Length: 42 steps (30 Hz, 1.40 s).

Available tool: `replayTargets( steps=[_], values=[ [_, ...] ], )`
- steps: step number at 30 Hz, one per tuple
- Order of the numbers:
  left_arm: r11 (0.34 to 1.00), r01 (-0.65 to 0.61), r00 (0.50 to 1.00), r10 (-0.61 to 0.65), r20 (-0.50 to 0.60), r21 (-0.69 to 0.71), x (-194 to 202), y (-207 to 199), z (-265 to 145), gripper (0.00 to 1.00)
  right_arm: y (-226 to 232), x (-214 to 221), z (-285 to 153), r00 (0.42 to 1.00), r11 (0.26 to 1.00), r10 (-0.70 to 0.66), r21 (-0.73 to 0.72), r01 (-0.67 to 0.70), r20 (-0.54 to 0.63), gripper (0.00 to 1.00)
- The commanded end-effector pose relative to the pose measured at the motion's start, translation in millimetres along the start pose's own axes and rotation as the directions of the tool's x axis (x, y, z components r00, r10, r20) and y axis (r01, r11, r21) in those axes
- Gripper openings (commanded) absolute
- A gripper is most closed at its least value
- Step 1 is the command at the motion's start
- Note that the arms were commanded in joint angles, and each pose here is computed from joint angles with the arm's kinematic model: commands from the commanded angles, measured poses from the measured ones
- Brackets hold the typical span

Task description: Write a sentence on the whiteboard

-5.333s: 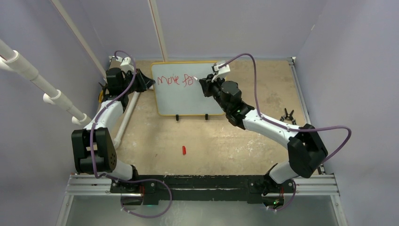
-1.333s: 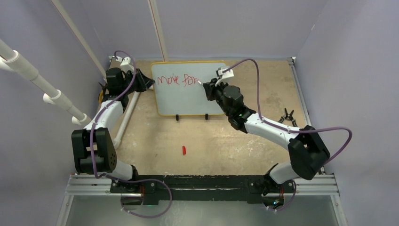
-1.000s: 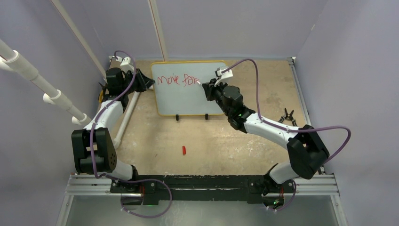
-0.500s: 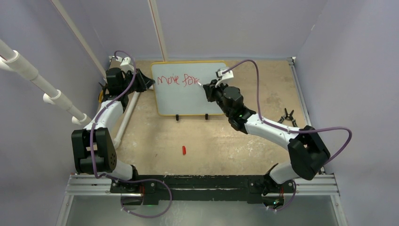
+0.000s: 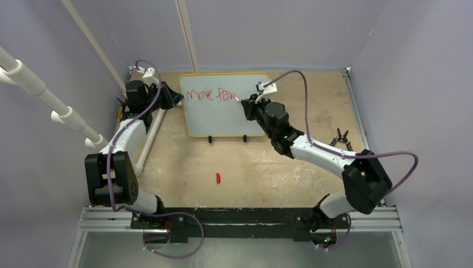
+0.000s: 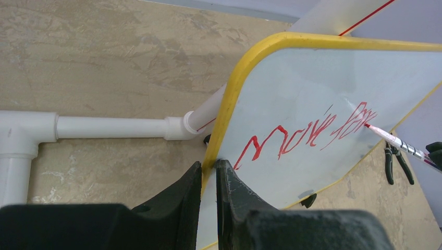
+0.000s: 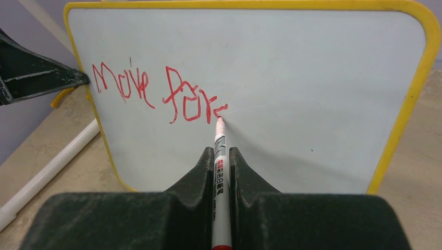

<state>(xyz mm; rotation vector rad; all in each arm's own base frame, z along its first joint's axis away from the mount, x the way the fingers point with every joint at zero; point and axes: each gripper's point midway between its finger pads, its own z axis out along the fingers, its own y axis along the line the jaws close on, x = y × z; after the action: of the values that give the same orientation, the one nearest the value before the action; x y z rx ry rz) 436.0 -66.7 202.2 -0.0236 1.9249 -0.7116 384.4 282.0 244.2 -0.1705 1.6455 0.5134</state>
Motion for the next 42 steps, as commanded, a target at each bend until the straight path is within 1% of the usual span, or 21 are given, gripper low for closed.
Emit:
replayTargets(
  steps=[1, 12, 19, 25, 32, 42],
  values=[
    [0.999, -0.03, 0.999, 0.029, 0.04, 0.028, -13, -10, -4, 0.15, -2, -44, 5, 0.994, 1.0, 0.003, 0.031, -0.006, 0.108, 0.0],
    [0.999, -0.031, 0.999, 0.029, 0.041, 0.03, -13, -11, -5, 0.15, -2, -47, 5, 0.993, 0.999, -0.003, 0.033, -0.001, 0.116, 0.0],
    [0.999, -0.03, 0.999, 0.029, 0.04, 0.031, -13, -11, -5, 0.15, -6, -35, 6, 0.996, 0.999, 0.001, 0.051, -0.006, 0.084, 0.0],
    [0.999, -0.03, 0.999, 0.029, 0.039, 0.032, -13, -11, -5, 0.15, -12, -12, 1, 0.999, 0.998, 0.013, 0.063, -0.015, 0.034, 0.0],
    [0.999, -0.03, 0.999, 0.029, 0.039, 0.032, -13, -11, -5, 0.15, -15, 3, -5, 1.0, 0.998, 0.027, 0.064, -0.026, -0.005, 0.0],
    [0.999, -0.03, 0.999, 0.029, 0.04, 0.031, -13, -11, -5, 0.15, -17, -4, -6, 1.0, 0.996, 0.028, 0.08, -0.028, 0.005, 0.0]
  ],
)
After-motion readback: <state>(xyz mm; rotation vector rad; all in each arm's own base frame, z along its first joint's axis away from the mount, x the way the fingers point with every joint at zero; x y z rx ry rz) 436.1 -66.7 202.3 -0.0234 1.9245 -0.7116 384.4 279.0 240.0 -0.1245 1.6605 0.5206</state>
